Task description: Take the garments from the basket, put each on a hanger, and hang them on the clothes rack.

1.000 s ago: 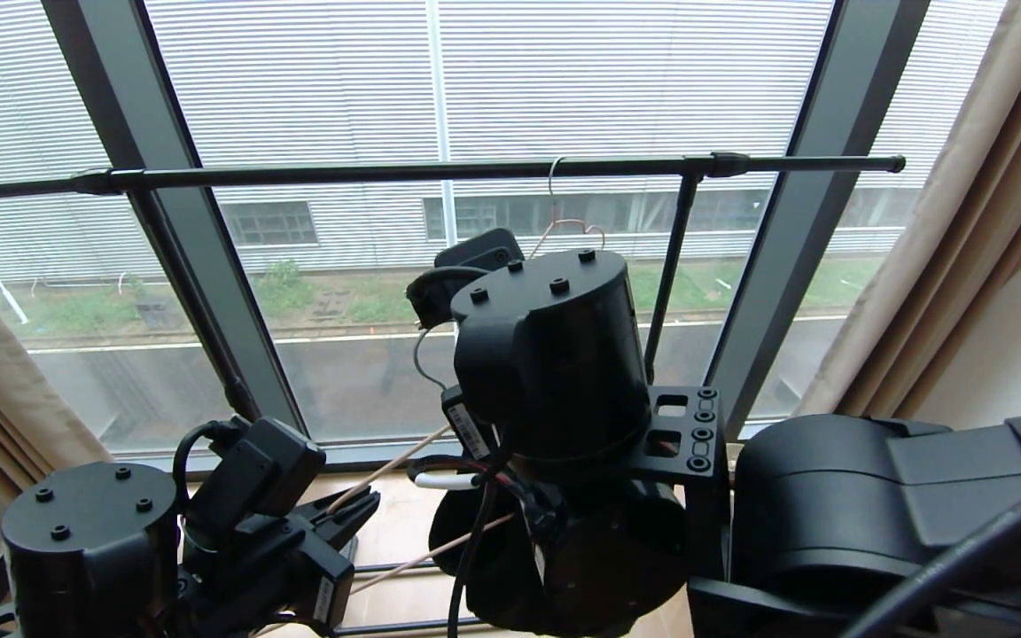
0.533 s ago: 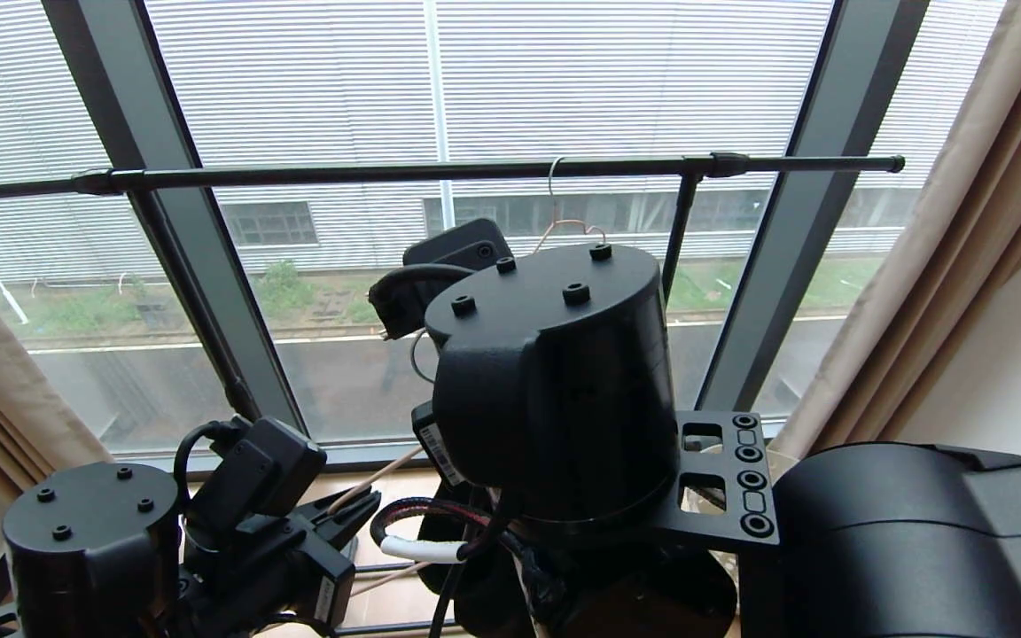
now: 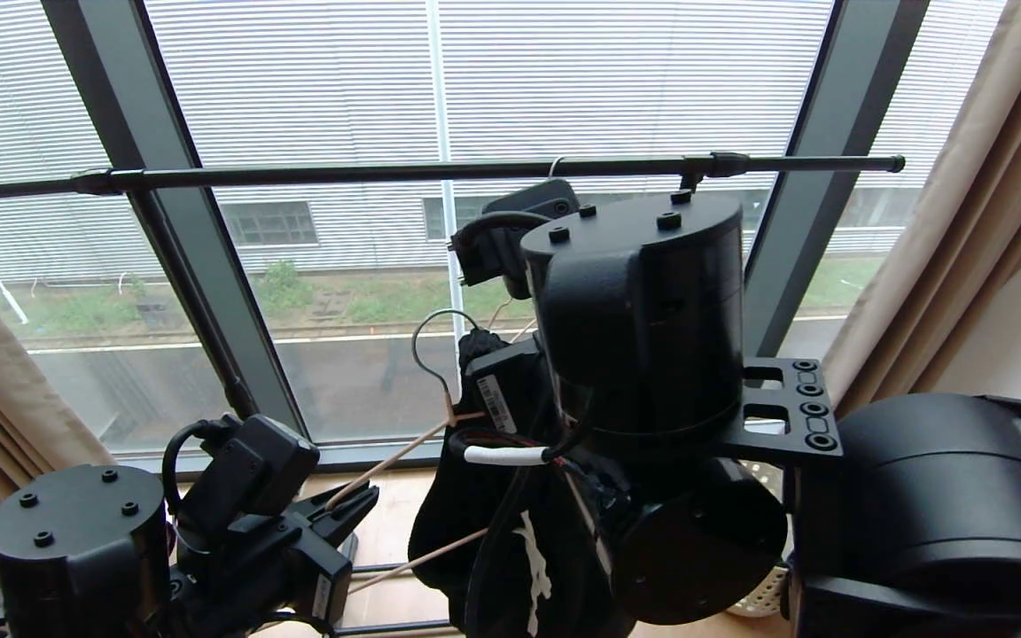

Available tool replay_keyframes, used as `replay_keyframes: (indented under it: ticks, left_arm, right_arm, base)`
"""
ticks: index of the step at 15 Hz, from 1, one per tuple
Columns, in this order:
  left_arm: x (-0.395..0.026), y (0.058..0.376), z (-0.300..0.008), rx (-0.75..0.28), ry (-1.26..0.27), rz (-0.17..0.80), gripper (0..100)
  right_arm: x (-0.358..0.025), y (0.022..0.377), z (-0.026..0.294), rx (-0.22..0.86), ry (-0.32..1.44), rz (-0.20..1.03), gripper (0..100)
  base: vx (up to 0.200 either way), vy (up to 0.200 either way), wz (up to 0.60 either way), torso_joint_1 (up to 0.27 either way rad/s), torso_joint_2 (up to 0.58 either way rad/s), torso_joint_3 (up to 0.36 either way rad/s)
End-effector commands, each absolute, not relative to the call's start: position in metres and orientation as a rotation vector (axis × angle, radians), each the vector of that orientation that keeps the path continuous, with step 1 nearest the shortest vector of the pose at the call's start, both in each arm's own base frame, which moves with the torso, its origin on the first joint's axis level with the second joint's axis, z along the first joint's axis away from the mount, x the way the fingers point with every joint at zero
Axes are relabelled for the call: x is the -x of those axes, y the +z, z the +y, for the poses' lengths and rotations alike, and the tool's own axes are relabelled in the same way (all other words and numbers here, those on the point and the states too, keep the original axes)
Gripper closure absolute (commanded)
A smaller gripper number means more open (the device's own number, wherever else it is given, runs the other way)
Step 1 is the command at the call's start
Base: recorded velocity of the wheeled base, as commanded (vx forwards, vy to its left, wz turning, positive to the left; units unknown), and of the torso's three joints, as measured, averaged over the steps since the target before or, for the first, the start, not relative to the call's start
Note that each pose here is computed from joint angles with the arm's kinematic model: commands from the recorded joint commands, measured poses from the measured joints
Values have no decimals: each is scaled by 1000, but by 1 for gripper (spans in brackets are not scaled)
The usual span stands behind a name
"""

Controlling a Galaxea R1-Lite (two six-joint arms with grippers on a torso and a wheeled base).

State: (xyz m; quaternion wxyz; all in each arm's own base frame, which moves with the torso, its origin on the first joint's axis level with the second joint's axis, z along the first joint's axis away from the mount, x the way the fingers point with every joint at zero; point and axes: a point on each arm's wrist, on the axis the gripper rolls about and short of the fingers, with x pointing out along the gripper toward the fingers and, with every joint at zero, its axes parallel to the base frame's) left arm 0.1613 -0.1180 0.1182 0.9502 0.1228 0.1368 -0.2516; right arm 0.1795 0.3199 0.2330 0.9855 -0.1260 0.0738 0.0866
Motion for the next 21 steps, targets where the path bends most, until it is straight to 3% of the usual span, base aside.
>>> replay_keyframes:
  ticks: [1, 5, 12, 21]
  left_arm:
    - [-161, 119, -118, -248, -513, 275, 100]
    - [-160, 118, -118, -250, -516, 274, 100]
    - [-153, 121, -120, -251, -548, 255, 100]
    - [-157, 124, -119, -235, -528, 247, 100]
  right_arm:
    - [-180, 237, 313, 244, 165, 145, 0]
    - [-193, 236, 304, 219, 121, 154, 0]
    - [-201, 220, 324, 247, 128, 170, 0]
    - [-184, 220, 331, 256, 175, 167, 0]
  base:
    - [0, 0, 0, 0, 0, 0]
    - [0, 0, 0, 0, 0, 0]
    - [0, 0, 0, 0, 0, 0]
    - [0, 0, 0, 0, 0, 0]
